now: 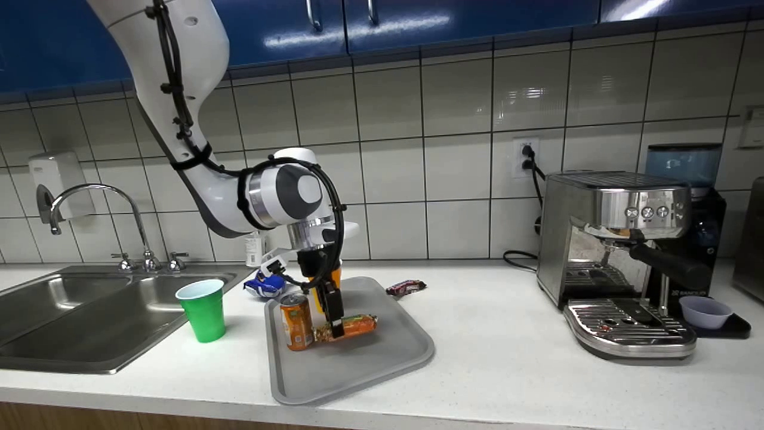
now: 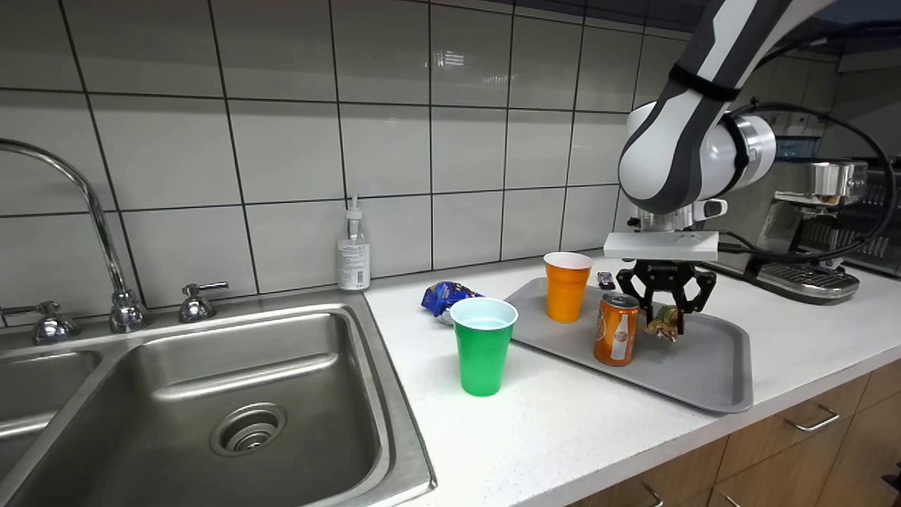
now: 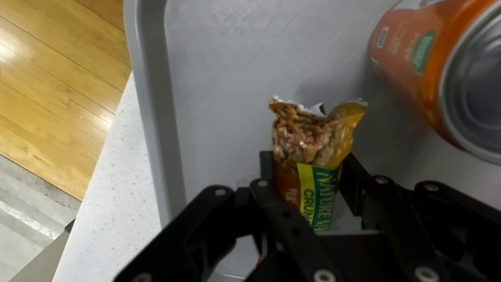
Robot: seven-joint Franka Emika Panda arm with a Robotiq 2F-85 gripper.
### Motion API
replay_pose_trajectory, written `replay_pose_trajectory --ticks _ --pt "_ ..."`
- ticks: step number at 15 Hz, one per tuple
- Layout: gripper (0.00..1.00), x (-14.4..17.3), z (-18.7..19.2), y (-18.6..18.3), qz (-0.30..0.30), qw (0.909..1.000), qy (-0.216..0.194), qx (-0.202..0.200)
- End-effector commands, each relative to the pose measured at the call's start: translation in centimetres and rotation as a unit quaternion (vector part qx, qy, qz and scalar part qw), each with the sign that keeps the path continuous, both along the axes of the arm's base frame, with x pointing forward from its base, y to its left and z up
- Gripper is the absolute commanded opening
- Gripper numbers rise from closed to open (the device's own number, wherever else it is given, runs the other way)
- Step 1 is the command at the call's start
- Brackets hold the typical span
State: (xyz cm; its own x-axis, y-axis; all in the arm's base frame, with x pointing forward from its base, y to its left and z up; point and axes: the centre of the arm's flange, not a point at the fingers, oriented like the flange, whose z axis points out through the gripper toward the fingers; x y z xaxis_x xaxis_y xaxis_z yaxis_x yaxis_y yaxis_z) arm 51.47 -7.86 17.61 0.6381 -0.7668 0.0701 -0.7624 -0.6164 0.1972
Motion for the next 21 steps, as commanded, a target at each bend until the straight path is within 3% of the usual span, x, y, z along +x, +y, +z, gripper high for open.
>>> replay_pose_trajectory --ticks 1,4,5,11,21 --pt "0.75 0.3 0.9 -0.5 0.007 0.9999 0.009 0.000" --pt "0.98 0.4 1.9 -0.6 0.007 1.0000 -0.001 -0.003" --pt "1.00 0.5 2.4 -0.7 0.009 0.9999 -0.005 -0.002" --pt "1.00 0.6 5.4 -1.3 0.024 0.9993 -0.029 -0.008" --pt "1.00 0.7 10.7 0.3 0.101 0.9921 -0.075 0.001"
